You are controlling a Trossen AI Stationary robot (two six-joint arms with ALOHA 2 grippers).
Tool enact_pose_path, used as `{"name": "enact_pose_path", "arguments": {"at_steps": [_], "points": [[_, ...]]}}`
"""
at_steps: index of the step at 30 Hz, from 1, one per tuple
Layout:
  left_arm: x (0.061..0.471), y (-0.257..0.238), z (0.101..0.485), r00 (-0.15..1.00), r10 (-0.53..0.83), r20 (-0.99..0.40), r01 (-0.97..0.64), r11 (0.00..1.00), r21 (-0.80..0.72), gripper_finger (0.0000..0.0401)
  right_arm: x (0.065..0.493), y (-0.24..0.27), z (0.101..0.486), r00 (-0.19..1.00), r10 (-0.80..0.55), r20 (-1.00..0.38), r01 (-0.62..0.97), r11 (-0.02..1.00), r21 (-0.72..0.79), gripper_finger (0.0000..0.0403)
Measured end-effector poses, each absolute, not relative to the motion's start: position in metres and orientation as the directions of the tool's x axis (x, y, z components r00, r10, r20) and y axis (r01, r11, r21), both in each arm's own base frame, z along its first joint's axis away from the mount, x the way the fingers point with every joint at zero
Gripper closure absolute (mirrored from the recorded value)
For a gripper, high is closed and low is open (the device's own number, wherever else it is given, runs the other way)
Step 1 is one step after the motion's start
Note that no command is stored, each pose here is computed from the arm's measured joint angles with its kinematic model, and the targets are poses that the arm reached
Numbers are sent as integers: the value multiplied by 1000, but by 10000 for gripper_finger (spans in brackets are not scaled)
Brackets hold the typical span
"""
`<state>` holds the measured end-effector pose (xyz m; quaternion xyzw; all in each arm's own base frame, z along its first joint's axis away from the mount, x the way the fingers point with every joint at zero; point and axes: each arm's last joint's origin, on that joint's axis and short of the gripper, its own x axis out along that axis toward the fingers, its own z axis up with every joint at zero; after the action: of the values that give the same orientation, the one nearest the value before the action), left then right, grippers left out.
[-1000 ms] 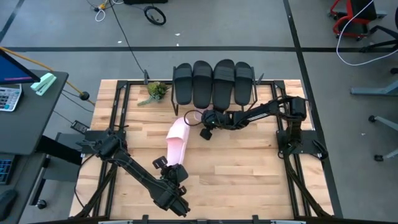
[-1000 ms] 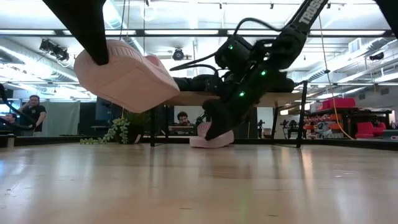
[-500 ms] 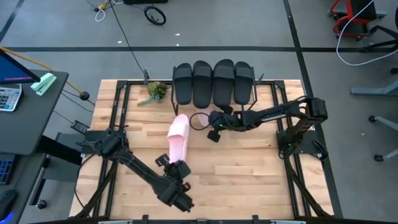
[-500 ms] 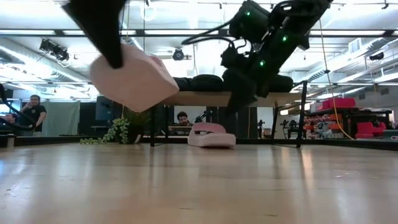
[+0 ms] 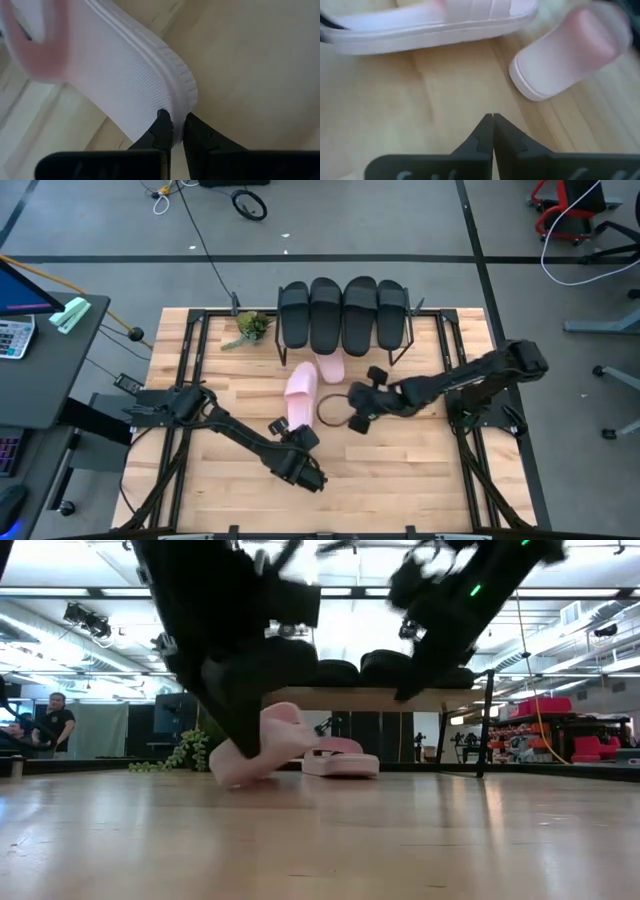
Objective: Pick and place slides into the shelf
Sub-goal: Put the pink slide under the shelf
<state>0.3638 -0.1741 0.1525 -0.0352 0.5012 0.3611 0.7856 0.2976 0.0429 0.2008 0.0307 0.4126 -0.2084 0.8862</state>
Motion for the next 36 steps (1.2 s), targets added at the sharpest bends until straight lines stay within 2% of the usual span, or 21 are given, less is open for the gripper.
{"name": "enact_pose_path", "arguments": {"at_steps": [8, 13, 29, 36], "points": [[375, -160, 156, 229, 512, -828, -631, 725, 274, 372, 258, 83, 253, 718, -389, -577, 395, 910, -122, 392], [385, -142, 156, 220, 495, -841, -632, 729, 264, 371, 240, 97, 272, 778, -363, -512, 366, 925, -100, 393], [404, -83, 155, 148, 491, -858, -619, 723, 307, 373, 224, 121, 277, 823, -268, -501, 259, 962, -89, 392], [396, -91, 155, 110, 502, -858, -615, 712, 338, 374, 223, 121, 276, 820, -271, -504, 259, 961, -94, 393]]}}
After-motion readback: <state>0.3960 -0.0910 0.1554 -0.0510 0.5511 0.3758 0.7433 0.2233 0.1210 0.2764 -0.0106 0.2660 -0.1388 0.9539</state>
